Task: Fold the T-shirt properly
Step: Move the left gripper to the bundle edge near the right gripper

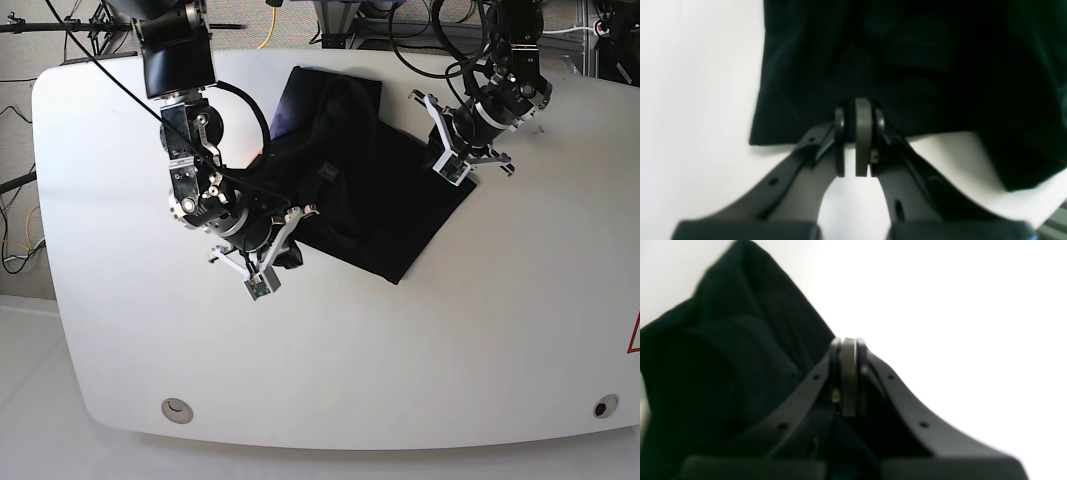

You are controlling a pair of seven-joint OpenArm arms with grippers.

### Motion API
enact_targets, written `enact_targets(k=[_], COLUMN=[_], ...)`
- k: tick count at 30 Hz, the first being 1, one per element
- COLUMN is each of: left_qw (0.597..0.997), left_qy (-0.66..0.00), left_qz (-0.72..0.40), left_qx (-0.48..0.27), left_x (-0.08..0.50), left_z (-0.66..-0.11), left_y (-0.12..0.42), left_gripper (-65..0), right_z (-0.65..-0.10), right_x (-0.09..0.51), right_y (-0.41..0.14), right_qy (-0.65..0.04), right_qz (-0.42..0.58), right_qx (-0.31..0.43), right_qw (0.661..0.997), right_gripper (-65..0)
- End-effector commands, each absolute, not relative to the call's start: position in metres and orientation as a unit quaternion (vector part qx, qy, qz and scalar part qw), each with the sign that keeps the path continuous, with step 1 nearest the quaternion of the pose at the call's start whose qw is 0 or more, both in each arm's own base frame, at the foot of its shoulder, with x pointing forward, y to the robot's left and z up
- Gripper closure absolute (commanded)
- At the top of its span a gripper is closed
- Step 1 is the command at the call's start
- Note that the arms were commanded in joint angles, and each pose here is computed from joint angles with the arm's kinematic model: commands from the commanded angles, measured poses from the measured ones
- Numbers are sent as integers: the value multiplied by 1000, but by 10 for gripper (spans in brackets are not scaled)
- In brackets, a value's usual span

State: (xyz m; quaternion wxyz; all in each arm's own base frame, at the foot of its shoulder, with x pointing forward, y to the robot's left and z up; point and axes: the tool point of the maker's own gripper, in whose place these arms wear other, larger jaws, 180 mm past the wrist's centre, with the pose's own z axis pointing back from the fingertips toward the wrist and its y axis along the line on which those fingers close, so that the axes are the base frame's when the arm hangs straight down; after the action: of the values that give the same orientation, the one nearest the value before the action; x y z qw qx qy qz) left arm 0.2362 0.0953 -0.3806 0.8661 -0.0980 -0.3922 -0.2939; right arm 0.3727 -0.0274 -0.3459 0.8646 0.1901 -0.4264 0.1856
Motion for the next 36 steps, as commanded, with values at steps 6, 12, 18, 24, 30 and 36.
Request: enact_targets(k=[6, 12, 18, 24, 30, 36], left_qw=[837, 835, 847, 868, 878, 870], left_qy=[-455, -457, -430, -384, -360, -383], left_qz=[-271, -264, -271, -290, -300, -297], left_qx=[-136, -155, -156, -123, -100, -94], left_x=[264, 275, 286, 293, 297, 319], left_z=[-360, -371, -393, -411, -418, -409], left_y=[71, 70, 80, 105, 123, 133], left_gripper=[-22, -23, -13, -8, -10, -11], right_z=[-287, -285, -288, -327, -355, -379], right_x=[358, 338, 317, 301, 293, 287], right_y=[-9, -5, -11, -19, -24, -33], right_qy=[-496, -493, -486, -444, -422, -409], right_qz=[192, 190, 175, 160, 147, 122], right_qx=[215, 225, 223, 218, 213, 215], right_qw=[819, 819, 827, 854, 869, 878], right_gripper=[-2, -3, -5, -4, -4, -7])
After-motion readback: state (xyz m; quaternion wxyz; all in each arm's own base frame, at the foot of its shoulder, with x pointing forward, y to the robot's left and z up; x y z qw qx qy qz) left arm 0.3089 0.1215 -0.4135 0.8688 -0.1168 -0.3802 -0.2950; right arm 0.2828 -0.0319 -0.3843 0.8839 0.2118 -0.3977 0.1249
